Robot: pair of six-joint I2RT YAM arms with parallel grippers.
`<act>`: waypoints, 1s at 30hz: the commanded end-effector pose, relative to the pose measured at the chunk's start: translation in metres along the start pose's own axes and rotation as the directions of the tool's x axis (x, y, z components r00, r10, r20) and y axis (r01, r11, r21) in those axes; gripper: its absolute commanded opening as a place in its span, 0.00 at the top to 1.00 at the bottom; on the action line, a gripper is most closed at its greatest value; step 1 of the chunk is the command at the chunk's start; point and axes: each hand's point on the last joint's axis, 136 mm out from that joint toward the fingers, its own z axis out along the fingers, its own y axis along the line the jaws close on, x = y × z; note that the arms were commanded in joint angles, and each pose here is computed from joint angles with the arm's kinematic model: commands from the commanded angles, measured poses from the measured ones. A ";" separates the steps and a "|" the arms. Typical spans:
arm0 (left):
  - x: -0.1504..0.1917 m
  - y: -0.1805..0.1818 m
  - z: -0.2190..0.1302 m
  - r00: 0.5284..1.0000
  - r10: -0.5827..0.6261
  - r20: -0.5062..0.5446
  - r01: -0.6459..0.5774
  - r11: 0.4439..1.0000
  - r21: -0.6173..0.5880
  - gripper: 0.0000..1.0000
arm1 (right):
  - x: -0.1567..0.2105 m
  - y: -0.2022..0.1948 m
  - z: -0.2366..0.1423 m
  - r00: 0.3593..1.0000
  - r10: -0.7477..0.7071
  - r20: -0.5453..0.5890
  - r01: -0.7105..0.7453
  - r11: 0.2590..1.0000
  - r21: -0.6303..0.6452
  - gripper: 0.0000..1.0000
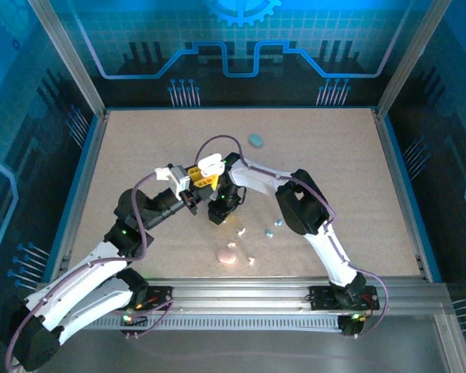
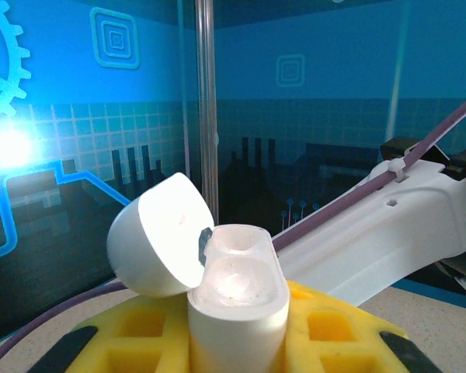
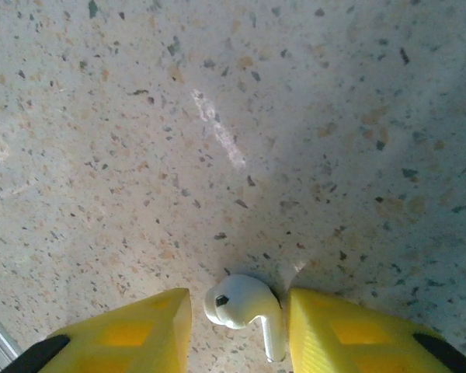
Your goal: Insert the wireless bluetooth earbuds into the charging case
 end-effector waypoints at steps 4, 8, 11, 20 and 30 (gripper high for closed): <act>-0.026 -0.006 0.001 0.998 0.014 0.059 -0.016 0.999 0.027 0.79 | -0.001 0.005 0.007 0.999 -0.037 -0.032 0.039 0.998 0.047 0.64; -0.026 -0.005 0.001 0.998 0.014 0.059 -0.016 1.000 0.025 0.78 | 0.003 0.003 0.013 0.996 -0.055 -0.066 0.061 0.993 0.105 0.65; -0.025 -0.006 0.001 0.998 0.012 0.056 -0.014 1.000 0.025 0.78 | 0.005 0.005 0.016 0.995 -0.062 -0.083 0.072 0.989 0.130 0.68; -0.026 -0.006 0.001 0.998 0.008 0.058 -0.009 1.000 0.027 0.78 | 0.002 -0.003 0.014 0.997 -0.042 -0.068 0.057 0.968 0.244 0.73; -0.026 -0.007 0.003 0.998 0.004 0.056 -0.006 0.999 0.037 0.78 | -0.003 -0.027 -0.033 0.984 0.127 0.129 -0.154 0.962 0.225 0.75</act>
